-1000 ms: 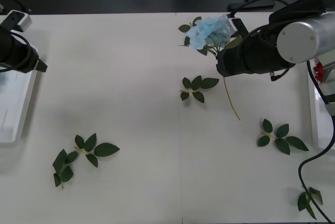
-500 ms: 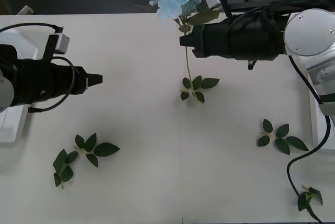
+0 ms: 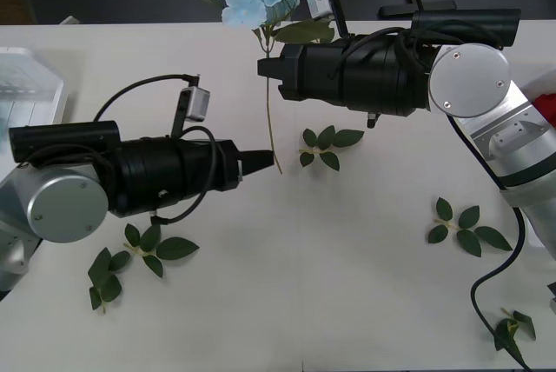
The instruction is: Place the red flowers into the right box and the blue flowers into the left box. If a person shows an open palm, hand one flower to the person first, then continue sorting.
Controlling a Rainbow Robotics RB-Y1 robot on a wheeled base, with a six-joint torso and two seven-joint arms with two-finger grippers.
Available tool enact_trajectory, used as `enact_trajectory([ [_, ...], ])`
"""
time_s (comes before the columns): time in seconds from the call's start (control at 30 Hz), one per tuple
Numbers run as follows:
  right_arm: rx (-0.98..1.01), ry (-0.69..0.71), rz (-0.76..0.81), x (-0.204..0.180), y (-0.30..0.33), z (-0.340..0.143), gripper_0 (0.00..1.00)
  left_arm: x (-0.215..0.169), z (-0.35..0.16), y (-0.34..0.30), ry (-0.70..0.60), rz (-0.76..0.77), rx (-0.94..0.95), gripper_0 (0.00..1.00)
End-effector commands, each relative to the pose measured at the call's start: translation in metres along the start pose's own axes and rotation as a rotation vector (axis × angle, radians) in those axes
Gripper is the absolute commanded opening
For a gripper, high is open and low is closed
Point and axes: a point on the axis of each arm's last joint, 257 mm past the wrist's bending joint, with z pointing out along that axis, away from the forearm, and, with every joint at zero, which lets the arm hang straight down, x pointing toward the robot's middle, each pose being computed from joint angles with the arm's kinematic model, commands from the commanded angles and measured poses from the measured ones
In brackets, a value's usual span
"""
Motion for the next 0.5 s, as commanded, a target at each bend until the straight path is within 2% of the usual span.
enact_trajectory([
  [0.03, -0.068, -0.038, -0.079, -0.025, 0.038, 0.007, 0.0, -0.013, 0.019, -0.065, -0.033, 0.069, 0.131, 1.0],
  [0.23, -0.069, -0.036, -0.076, -0.025, 0.039, 0.008, 0.0, -0.022, 0.027, -0.073, -0.065, 0.114, 0.133, 1.0],
  [0.27, -0.069, -0.036, -0.076, -0.025, 0.039, 0.008, 0.0, -0.024, 0.029, -0.073, -0.07, 0.128, 0.127, 0.97],
  [0.33, -0.068, -0.036, -0.076, -0.025, 0.038, 0.008, 0.0, -0.024, 0.033, -0.076, -0.068, 0.138, 0.13, 0.67],
  [0.37, -0.069, -0.036, -0.073, -0.025, 0.039, 0.008, 0.0, -0.025, 0.036, -0.076, -0.07, 0.133, 0.129, 0.49],
  [0.4, -0.069, -0.036, -0.073, -0.025, 0.039, 0.008, 0.0, -0.027, 0.038, -0.076, -0.072, 0.127, 0.131, 0.14],
  [0.43, -0.069, -0.036, -0.073, -0.025, 0.039, 0.008, 0.0, -0.028, 0.04, -0.076, -0.074, 0.124, 0.132, 0.0],
  [0.5, -0.068, -0.036, -0.072, -0.025, 0.038, 0.007, 0.0, -0.033, 0.046, -0.073, -0.093, 0.116, 0.129, 0.0],
])
